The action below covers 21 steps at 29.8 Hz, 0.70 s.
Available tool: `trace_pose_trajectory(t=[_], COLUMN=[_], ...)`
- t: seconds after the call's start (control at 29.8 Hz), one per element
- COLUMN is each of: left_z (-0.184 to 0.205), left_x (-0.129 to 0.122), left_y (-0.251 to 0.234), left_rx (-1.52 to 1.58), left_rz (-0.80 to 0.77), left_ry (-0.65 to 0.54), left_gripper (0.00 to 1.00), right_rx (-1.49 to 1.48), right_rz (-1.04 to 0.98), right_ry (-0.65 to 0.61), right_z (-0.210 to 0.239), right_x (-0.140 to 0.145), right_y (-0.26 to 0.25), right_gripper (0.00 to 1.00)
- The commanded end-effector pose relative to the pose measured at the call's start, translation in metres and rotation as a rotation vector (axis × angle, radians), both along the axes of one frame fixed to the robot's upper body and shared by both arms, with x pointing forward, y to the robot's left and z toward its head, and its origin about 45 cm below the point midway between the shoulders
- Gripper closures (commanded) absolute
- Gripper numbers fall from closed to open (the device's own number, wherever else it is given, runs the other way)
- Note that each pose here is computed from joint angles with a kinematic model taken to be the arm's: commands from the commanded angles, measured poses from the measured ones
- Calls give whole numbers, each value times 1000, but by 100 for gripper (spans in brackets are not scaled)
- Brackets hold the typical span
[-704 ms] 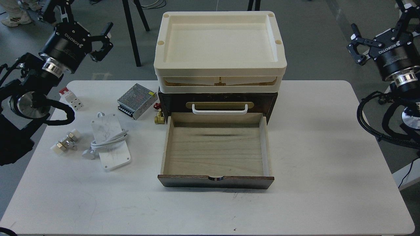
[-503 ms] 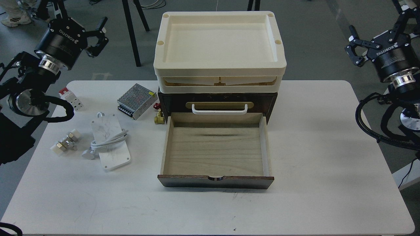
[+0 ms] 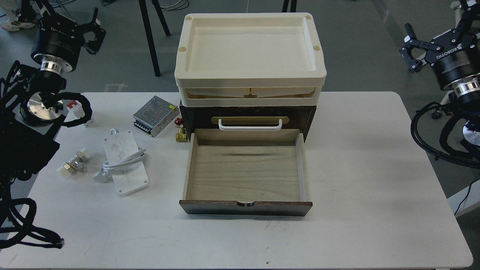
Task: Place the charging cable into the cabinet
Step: 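Move the left arm down and outward toward the white charger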
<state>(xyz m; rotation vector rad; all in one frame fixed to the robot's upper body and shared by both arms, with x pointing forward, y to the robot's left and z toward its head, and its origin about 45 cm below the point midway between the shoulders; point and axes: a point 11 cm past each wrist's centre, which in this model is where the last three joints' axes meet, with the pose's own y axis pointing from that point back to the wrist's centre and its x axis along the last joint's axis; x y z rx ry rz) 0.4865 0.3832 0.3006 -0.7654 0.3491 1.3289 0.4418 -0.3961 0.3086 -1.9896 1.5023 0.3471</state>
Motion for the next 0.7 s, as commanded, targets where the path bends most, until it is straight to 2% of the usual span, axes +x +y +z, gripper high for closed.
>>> trace_pose_trajectory(t=[0.0,0.07,0.2,0.3,0.37,0.5,0.67], left_z=[3,5,23,40,59,127,160], left_x=[0,0,-4,-8,-15,-43,-80], left_y=[3,6,20,17,11,-18,-70], left_rx=[-1,-11,-114,-155,-161,-56,408], left_rz=[8,19,110,96,47,-131,-321], left_ry=[-7,-18,-132,-198,-252,-412,-532], left_gripper=[0,0,0,0,0,0,0], right_rx=[-2,-2,-9,-16,-18,-25,-51], right_rz=[-1,-1,-10,-17,-21,-35,-65], right_ry=[-2,-3,-8,-7,-5,4,6], right_z=[1,2,5,6,6,2,6], right_x=[0,0,-1,-2,-3,-4,-9], right_y=[-1,-1,-6,-10,-12,-18,-34], right_gripper=[0,0,0,0,0,0,0])
